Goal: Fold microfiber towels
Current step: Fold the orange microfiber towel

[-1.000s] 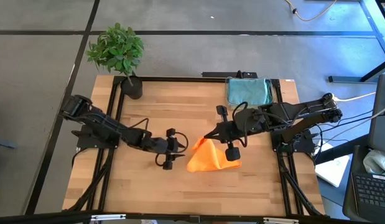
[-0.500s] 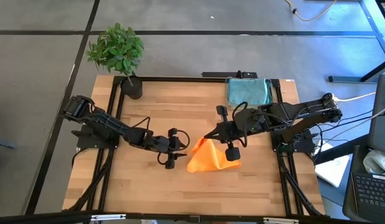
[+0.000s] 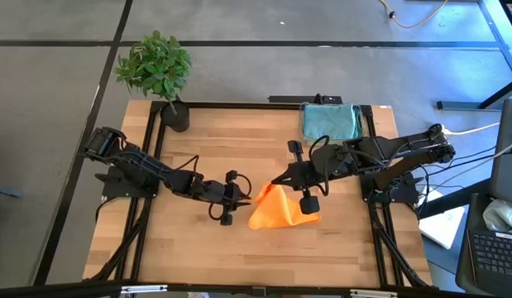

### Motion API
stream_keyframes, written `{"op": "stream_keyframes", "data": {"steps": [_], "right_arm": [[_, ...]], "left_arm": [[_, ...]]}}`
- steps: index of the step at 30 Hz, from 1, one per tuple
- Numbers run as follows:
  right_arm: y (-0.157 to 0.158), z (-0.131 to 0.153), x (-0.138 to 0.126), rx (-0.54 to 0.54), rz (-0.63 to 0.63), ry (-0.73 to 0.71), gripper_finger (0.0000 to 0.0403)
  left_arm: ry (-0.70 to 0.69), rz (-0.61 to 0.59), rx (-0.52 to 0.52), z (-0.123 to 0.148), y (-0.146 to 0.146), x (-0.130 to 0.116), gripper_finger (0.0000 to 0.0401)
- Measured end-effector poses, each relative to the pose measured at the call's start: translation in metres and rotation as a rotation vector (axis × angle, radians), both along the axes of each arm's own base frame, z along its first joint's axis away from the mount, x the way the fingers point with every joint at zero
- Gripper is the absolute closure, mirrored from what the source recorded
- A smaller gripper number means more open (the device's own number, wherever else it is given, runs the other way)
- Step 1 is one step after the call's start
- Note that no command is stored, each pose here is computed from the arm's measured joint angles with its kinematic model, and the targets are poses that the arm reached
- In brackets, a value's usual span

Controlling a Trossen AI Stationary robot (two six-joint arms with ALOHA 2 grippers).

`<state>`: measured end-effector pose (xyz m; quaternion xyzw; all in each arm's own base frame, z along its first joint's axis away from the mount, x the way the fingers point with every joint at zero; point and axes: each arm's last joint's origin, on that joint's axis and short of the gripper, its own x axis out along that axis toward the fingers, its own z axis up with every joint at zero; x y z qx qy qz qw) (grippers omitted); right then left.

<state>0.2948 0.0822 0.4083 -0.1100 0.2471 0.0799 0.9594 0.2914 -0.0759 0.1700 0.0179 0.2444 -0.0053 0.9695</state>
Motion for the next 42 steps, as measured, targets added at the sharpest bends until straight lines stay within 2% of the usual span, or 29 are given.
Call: {"op": "stream_keyframes", "data": {"steps": [5, 10, 13, 16, 25, 29, 32, 36, 39, 42], "right_arm": [[0.0, 0.0, 0.0, -0.001, 0.0, 0.001, 0.0403], [-0.001, -0.003, -0.002, -0.028, -0.025, 0.031, 0.0403], [-0.005, -0.005, -0.003, -0.107, -0.09, 0.04, 0.0403], [-0.01, -0.004, -0.002, -0.195, -0.153, 0.028, 0.0403], [-0.041, -0.003, 0.002, -0.451, -0.205, 0.052, 0.0403], [-0.063, 0.001, 0.006, -0.596, -0.293, 0.055, 0.0403], [-0.08, 0.005, 0.007, -0.645, -0.355, 0.048, 0.0403], [-0.094, 0.009, 0.006, -0.584, -0.445, 0.02, 0.0403], [-0.092, 0.0, 0.004, -0.466, -0.357, 0.068, 0.0403], [-0.083, -0.021, 0.002, -0.287, -0.234, 0.162, 0.0403]], "left_arm": [[0.01, -0.008, 0.023, -0.001, 0.0, -0.001, 0.0394], [0.069, 0.07, 0.103, -0.001, 0.005, -0.006, 0.0398], [0.169, 0.163, 0.217, 0.008, 0.009, -0.012, 0.0399], [0.208, 0.251, 0.296, 0.039, 0.012, -0.016, 0.04], [0.223, 0.469, 0.55, 0.173, 0.031, -0.037, 0.0401], [0.224, 0.535, 0.595, 0.221, 0.044, -0.048, 0.0401], [0.216, 0.574, 0.593, 0.244, 0.053, -0.056, 0.0401], [0.21, 0.617, 0.555, 0.251, 0.055, -0.063, 0.0401], [0.223, 0.593, 0.416, 0.241, 0.046, -0.063, 0.0401], [0.302, 0.554, 0.298, 0.214, 0.031, -0.057, 0.0401]]}}
